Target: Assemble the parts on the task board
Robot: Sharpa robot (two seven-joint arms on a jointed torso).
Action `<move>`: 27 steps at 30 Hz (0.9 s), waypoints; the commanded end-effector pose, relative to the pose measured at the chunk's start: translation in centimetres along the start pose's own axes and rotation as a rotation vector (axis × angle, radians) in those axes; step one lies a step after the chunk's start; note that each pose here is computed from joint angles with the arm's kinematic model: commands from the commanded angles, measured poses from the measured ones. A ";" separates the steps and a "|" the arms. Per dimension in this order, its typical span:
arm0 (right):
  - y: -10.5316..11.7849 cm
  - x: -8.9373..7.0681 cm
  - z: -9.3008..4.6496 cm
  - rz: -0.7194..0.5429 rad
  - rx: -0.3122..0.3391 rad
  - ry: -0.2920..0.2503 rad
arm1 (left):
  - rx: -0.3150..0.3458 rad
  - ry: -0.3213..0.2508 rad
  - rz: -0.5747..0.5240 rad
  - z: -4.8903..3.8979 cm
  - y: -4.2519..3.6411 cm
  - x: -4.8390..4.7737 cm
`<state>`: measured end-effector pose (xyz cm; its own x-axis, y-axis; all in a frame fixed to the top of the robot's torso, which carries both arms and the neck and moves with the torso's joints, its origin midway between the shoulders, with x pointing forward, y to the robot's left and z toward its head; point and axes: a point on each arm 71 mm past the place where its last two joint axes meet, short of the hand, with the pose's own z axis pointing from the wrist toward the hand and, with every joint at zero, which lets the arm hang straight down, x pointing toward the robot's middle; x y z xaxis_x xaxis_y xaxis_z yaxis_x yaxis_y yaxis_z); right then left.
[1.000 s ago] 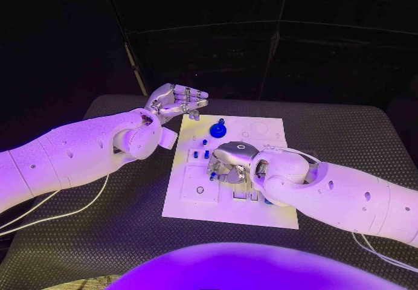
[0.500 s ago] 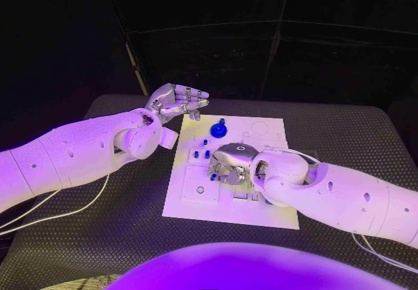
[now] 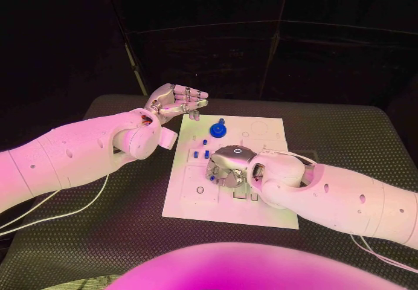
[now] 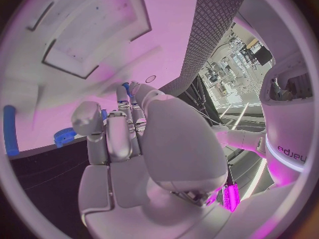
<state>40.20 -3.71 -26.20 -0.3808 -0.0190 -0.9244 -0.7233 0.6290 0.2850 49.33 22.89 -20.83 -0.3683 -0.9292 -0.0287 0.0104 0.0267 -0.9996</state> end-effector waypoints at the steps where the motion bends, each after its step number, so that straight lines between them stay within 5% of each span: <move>1: -0.2 0.5 0.0 -0.029 0.024 0.024 | 0.005 0.010 -0.010 0.05 -0.15 0.15; 13: -0.4 0.5 0.1 -0.033 0.038 -0.003 | 0.000 0.015 -0.011 0.06 -0.11 0.19; 27: 0.0 -0.3 -0.5 0.001 -0.008 -0.130 | -0.008 0.020 -0.012 0.02 -0.04 0.10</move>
<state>40.09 -4.24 -26.38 -0.3359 0.0287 -0.9415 -0.7169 0.6405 0.2753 49.32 22.91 -20.90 -0.3749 -0.9267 -0.0260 0.0009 0.0276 -0.9996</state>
